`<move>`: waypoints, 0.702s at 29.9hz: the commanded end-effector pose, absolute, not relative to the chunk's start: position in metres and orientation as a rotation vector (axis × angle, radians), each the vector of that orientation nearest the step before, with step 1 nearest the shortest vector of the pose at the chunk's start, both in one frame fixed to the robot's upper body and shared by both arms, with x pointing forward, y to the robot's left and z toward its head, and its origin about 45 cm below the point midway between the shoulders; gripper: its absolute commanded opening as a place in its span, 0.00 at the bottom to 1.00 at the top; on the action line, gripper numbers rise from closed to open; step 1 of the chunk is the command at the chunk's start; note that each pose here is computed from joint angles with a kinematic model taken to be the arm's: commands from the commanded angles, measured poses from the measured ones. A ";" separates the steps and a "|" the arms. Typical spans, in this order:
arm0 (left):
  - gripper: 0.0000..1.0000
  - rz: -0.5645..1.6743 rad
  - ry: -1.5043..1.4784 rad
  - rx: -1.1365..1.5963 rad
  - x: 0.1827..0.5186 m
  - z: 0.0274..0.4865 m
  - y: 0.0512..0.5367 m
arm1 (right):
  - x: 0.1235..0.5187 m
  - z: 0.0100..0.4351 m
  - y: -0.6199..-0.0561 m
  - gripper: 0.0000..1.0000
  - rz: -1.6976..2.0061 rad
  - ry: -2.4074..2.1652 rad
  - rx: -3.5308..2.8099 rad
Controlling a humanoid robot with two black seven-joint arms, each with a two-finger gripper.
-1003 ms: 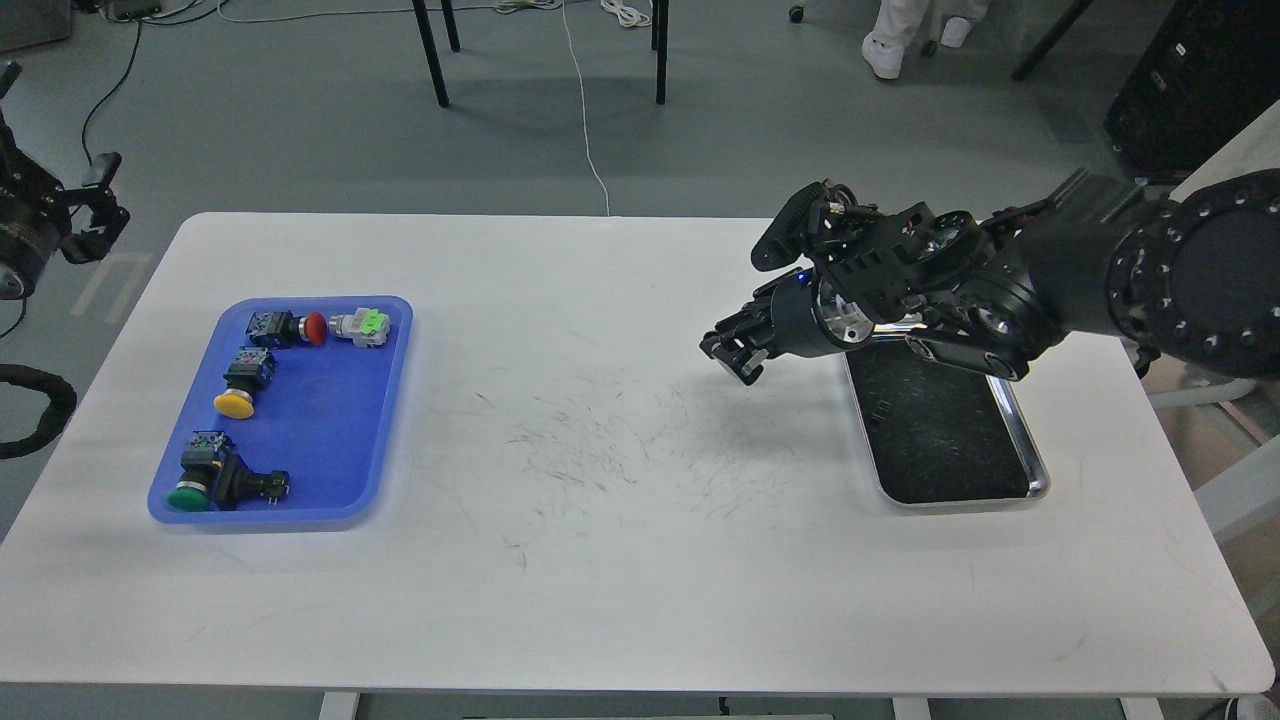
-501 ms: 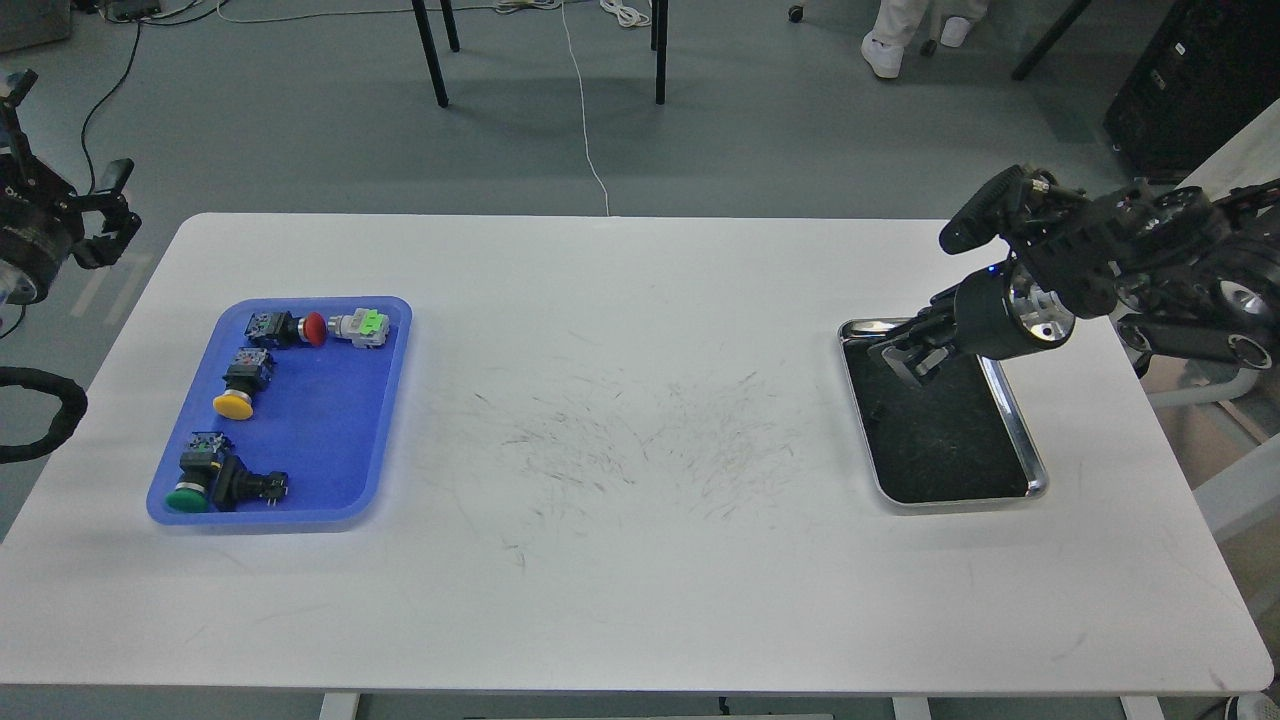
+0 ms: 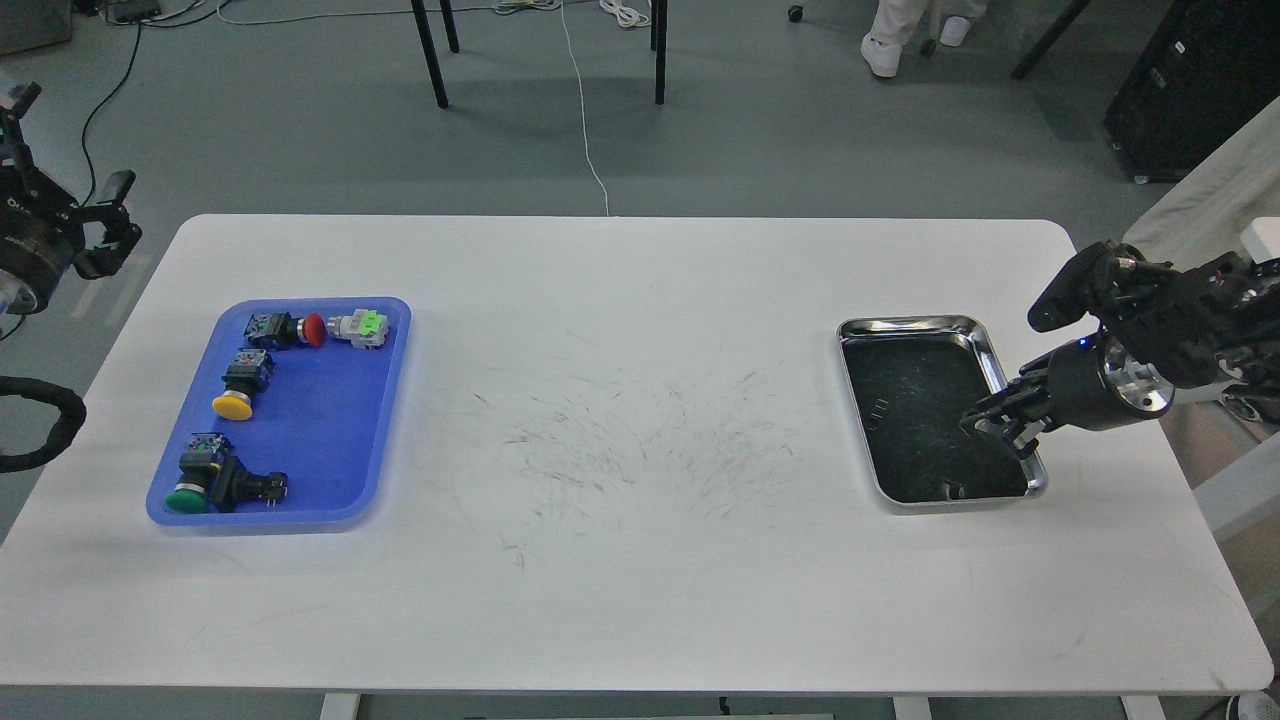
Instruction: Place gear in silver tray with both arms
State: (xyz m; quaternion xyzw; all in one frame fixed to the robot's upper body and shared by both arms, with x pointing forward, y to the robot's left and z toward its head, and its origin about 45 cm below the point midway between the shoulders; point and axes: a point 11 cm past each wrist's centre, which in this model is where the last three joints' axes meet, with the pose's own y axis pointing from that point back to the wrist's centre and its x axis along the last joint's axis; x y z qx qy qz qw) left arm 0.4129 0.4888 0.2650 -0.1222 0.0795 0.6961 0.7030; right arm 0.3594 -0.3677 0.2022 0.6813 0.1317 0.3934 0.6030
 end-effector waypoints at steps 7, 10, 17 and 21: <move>0.99 1.545 0.179 -0.274 0.413 0.265 0.487 | 0.362 0.182 -0.378 0.02 0.910 0.237 1.590; 0.99 1.545 0.180 -0.275 0.413 0.265 0.487 | 0.364 0.181 -0.370 0.02 0.922 0.226 1.609; 0.99 1.553 0.178 -0.271 0.413 0.265 0.488 | 0.362 0.176 -0.367 0.13 0.917 0.241 1.617; 0.99 1.552 0.178 -0.270 0.413 0.264 0.488 | 0.359 0.173 -0.370 0.18 0.906 0.240 1.619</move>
